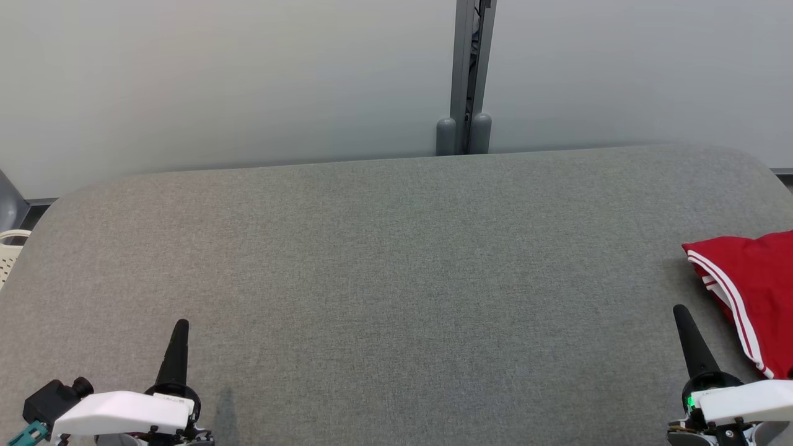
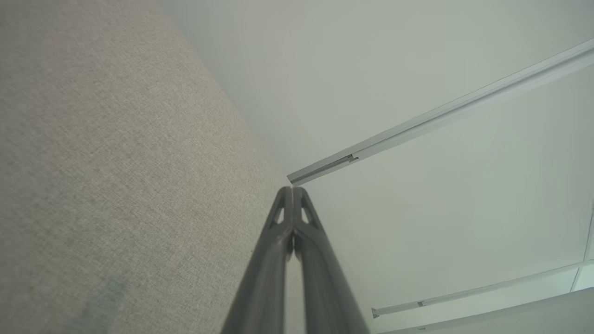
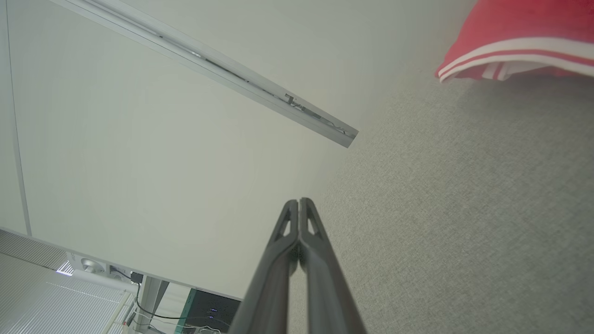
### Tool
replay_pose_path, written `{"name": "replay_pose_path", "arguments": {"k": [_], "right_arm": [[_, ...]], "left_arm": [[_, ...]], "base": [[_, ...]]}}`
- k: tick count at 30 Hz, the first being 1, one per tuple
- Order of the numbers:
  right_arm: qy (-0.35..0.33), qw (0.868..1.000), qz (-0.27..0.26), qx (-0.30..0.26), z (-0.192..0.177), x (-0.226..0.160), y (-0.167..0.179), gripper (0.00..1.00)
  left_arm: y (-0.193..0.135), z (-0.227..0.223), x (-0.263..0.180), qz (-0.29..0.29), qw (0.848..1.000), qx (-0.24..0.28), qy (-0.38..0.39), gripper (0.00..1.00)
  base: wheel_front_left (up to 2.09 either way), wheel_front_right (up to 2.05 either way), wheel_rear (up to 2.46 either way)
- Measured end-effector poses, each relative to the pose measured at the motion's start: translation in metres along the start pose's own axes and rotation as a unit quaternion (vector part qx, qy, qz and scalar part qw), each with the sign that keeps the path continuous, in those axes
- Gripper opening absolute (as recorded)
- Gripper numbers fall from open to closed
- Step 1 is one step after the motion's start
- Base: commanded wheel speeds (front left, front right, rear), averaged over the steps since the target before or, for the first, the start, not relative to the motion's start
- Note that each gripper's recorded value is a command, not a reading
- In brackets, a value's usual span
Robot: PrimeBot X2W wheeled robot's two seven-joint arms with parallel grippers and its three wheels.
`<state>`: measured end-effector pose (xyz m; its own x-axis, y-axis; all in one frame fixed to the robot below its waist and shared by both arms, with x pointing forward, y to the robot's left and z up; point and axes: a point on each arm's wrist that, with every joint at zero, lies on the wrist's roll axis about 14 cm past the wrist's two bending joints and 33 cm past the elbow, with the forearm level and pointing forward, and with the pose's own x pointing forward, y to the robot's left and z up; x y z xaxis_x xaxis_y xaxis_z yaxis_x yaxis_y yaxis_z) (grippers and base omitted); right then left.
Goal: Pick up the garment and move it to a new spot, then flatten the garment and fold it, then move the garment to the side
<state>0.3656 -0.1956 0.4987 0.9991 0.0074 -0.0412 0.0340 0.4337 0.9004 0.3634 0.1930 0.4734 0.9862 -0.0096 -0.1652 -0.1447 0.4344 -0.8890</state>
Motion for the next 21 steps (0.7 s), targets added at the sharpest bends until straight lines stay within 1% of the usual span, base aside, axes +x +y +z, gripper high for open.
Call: {"name": "replay_pose_path", "arguments": {"k": [21], "right_arm": [[-0.004, 0.995, 0.006, 0.095, 0.003, 0.009, 0.002, 0.00]], "left_arm": [[-0.012, 0.007, 0.008, -0.028, 0.995, -0.095, -0.008, 0.00]], "base": [[0.00, 0.00, 0.00]]}}
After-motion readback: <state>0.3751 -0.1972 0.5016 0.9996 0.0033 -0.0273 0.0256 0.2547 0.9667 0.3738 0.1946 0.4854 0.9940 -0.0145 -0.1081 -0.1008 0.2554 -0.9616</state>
